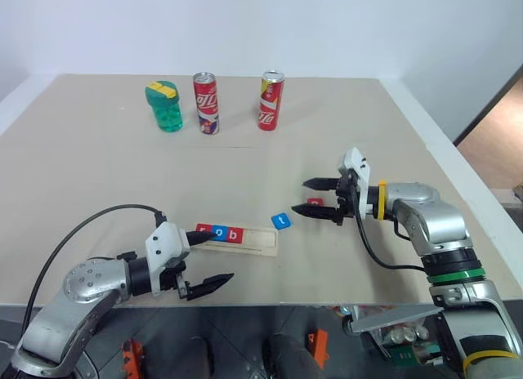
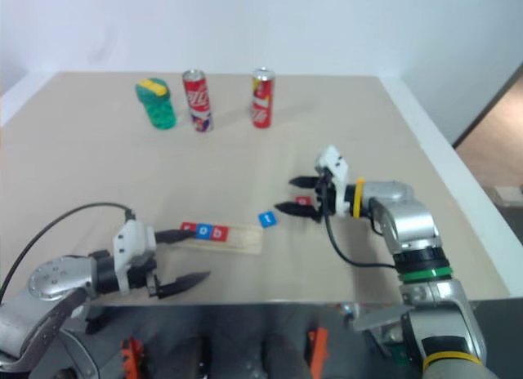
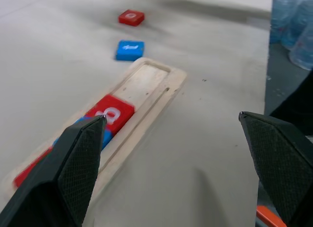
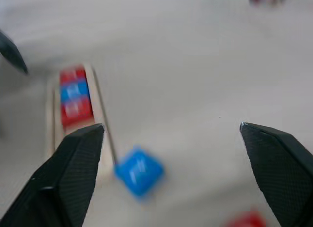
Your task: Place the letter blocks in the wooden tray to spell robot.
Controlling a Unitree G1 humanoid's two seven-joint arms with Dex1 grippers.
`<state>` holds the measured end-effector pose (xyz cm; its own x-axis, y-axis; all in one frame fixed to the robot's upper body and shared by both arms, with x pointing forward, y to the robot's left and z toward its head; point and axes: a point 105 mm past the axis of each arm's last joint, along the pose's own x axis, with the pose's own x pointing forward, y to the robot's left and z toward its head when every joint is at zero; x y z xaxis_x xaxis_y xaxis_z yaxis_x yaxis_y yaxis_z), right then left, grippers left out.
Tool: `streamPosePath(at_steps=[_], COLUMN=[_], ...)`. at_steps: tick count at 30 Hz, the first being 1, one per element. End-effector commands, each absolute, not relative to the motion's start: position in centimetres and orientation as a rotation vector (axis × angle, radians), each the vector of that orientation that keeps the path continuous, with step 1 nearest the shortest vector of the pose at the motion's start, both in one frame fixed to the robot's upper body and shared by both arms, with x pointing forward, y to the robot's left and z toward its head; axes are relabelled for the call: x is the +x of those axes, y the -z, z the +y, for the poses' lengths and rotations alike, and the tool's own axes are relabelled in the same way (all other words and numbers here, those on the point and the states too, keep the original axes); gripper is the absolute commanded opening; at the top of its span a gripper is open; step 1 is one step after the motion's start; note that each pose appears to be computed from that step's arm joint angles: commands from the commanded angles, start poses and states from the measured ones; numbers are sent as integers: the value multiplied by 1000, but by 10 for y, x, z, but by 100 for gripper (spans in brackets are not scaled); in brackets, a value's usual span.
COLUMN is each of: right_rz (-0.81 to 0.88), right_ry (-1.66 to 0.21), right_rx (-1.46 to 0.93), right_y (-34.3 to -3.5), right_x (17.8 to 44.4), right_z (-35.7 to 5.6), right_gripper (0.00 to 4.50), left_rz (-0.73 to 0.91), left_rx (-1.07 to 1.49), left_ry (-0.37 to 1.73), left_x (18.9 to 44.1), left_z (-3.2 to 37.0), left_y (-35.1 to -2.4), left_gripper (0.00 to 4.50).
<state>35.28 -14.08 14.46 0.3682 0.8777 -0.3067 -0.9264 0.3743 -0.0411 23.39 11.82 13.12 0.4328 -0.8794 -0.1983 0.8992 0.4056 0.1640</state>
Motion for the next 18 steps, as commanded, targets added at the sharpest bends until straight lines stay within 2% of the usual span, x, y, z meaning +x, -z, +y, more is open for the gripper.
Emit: streamPosePath(at_steps=[1,8,18], right_rz=[205,155,217], right_ry=[-1199,-1141,-1113], right_rx=[-311,-349,-385], right_y=[-141,-136,-112], right_x=[363,384,384], right_z=[-148,-157,-170], right_gripper=[441,441,441], left_rz=[56,72,83], left_rx=[281,287,288], left_ry=[1135,1110,1083], left_x=[232,229,228], left_z=[116,122,126], left_y=[-136,-133,-130], left_gripper=[450,450,450])
